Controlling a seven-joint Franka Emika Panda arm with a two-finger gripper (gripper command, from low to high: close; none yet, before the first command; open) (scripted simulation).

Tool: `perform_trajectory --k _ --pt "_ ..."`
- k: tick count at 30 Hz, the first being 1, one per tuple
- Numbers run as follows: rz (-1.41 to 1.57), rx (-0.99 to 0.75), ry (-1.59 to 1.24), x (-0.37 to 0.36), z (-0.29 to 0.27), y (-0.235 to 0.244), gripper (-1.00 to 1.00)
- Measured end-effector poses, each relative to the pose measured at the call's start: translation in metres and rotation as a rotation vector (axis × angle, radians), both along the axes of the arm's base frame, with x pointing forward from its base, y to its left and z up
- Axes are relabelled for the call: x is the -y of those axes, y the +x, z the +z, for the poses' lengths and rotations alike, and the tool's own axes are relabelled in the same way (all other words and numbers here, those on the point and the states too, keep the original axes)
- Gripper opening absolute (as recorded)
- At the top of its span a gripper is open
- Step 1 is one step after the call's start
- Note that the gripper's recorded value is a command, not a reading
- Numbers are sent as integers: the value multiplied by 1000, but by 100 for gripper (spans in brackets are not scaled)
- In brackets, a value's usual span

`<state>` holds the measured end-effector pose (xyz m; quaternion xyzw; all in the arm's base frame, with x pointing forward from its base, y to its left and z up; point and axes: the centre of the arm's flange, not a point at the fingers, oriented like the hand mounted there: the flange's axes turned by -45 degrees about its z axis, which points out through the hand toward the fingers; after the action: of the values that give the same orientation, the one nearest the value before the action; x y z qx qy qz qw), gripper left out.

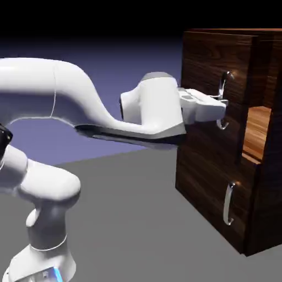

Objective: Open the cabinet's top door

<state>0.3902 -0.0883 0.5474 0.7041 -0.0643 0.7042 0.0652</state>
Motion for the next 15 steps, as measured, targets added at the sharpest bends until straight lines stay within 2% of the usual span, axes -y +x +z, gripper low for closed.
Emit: perform_trajectory --k 15 --pt "-220 0 0 -57 0 -76 -100"
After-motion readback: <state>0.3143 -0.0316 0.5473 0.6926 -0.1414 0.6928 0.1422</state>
